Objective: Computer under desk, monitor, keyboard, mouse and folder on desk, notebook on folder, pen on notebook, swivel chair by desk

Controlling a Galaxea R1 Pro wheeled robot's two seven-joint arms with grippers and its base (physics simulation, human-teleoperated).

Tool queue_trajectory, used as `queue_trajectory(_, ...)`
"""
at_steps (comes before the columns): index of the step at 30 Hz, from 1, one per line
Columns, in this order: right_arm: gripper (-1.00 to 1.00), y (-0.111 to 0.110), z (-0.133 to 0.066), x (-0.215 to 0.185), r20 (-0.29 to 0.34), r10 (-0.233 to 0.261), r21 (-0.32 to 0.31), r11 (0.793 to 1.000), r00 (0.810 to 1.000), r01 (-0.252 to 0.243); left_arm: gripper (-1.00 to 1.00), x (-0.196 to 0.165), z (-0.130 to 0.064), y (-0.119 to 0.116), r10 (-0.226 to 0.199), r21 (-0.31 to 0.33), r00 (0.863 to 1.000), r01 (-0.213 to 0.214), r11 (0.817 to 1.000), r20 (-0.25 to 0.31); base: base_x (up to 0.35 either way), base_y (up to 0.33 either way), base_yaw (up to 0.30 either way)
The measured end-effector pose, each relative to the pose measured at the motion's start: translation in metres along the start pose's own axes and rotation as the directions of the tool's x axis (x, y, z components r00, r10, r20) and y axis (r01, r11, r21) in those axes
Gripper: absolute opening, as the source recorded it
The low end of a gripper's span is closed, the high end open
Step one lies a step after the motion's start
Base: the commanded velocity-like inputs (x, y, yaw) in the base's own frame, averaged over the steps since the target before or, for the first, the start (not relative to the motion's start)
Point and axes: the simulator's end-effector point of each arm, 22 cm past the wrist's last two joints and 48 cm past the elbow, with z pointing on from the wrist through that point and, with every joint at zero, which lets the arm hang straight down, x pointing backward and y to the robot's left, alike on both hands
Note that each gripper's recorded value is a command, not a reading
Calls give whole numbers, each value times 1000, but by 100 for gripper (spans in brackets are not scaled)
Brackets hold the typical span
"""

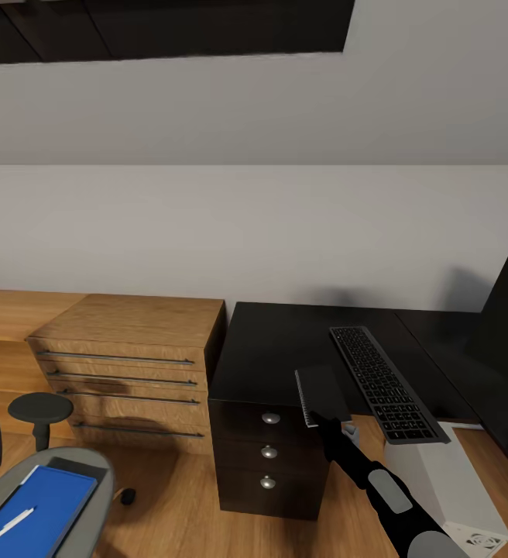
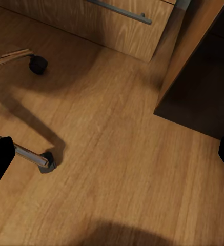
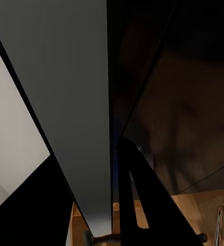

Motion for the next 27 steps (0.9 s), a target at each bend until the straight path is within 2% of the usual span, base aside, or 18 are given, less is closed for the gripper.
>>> queue_trajectory(4,-100,0,0,0,0,0,0,1000,1000,0,100,0,0,0,0,0,1000,0,1000,0,0,0,0)
queue_trajectory(5,100,0,0,0,0,0,0,1000,1000,0,100,0,0,0,0,0,1000,0,1000,0,0,0,0)
queue_trajectory(6,100,-5,0,3,-10,-22,17,1000,1000,22,100,0,0,0,0,0,1000,0,1000,0,0,0,0)
queue_trajectory(27,100,-8,-1,2,-8,-24,29,999,1000,24,100,0,0,0,0,0,1000,0,1000,0,0,0,0)
